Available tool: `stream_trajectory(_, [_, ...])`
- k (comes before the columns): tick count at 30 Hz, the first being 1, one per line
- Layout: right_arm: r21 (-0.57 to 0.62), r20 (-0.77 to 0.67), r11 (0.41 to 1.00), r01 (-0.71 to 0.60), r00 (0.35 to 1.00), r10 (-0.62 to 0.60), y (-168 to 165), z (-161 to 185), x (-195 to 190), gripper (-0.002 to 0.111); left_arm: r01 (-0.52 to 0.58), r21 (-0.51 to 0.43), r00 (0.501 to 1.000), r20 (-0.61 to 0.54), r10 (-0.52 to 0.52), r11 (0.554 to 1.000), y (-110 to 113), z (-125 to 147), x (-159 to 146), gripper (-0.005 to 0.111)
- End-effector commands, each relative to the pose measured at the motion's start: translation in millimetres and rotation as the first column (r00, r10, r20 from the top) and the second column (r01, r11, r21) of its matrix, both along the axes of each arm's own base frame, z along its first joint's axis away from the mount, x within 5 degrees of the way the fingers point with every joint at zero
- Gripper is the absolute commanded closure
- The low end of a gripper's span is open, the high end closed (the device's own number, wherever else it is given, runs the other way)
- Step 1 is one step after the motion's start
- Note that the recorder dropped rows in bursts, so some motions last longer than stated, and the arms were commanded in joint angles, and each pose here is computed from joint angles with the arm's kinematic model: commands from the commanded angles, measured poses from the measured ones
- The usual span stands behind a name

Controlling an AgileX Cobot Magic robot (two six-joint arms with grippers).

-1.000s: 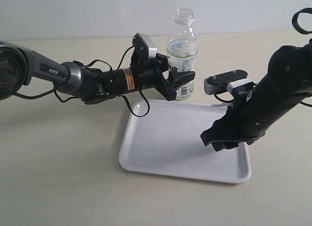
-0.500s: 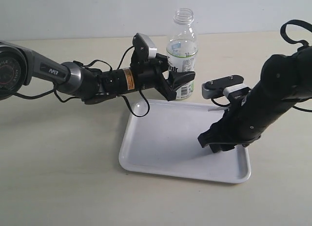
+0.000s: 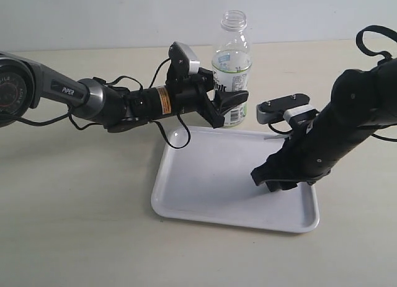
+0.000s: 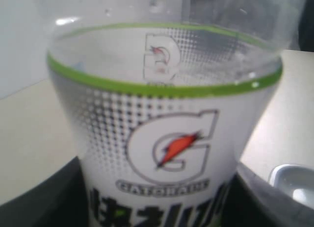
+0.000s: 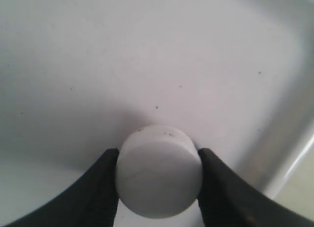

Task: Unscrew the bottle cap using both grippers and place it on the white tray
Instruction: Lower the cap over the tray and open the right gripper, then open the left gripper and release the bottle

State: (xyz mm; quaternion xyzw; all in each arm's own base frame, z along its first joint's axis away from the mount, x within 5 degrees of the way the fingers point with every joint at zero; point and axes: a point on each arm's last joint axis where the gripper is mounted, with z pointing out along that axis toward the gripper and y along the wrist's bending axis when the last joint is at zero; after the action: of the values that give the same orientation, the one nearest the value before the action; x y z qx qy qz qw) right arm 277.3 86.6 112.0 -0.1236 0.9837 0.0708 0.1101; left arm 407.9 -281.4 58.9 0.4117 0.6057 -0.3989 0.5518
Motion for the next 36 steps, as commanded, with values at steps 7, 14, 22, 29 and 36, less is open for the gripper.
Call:
stream_trajectory(7, [-0.006, -0.031, 1.0, 0.0, 1.0, 0.0, 0, -8, -2, 0.063, 0.001, -0.045, 1.0, 0.019, 0.0, 0.999, -1, 13, 2, 0.107])
stream_trajectory(14, [0.003, -0.006, 1.0, 0.018, 1.0, -0.018, 0, -8, 1, 0.035, 0.001, -0.045, 1.0, 0.021, 0.0, 0.999, -1, 13, 2, 0.107])
stream_trajectory(22, [0.032, 0.088, 0.999, 0.041, 0.995, -0.044, 1, 8, 6, 0.033, 0.001, -0.045, 1.0, 0.021, 0.0, 0.999, -1, 13, 2, 0.107])
stream_trajectory(29, [0.07, 0.225, 0.997, 0.039, 0.973, -0.054, 0, 45, 6, 0.033, 0.0, -0.045, 1.0, 0.022, 0.001, 0.999, -1, 13, 2, 0.106])
stream_trajectory(36, [0.115, 0.327, 0.993, 0.039, 0.942, -0.074, -2, 83, -2, 0.033, 0.005, -0.053, 1.0, 0.027, -0.003, 0.999, -1, 15, 1, 0.076])
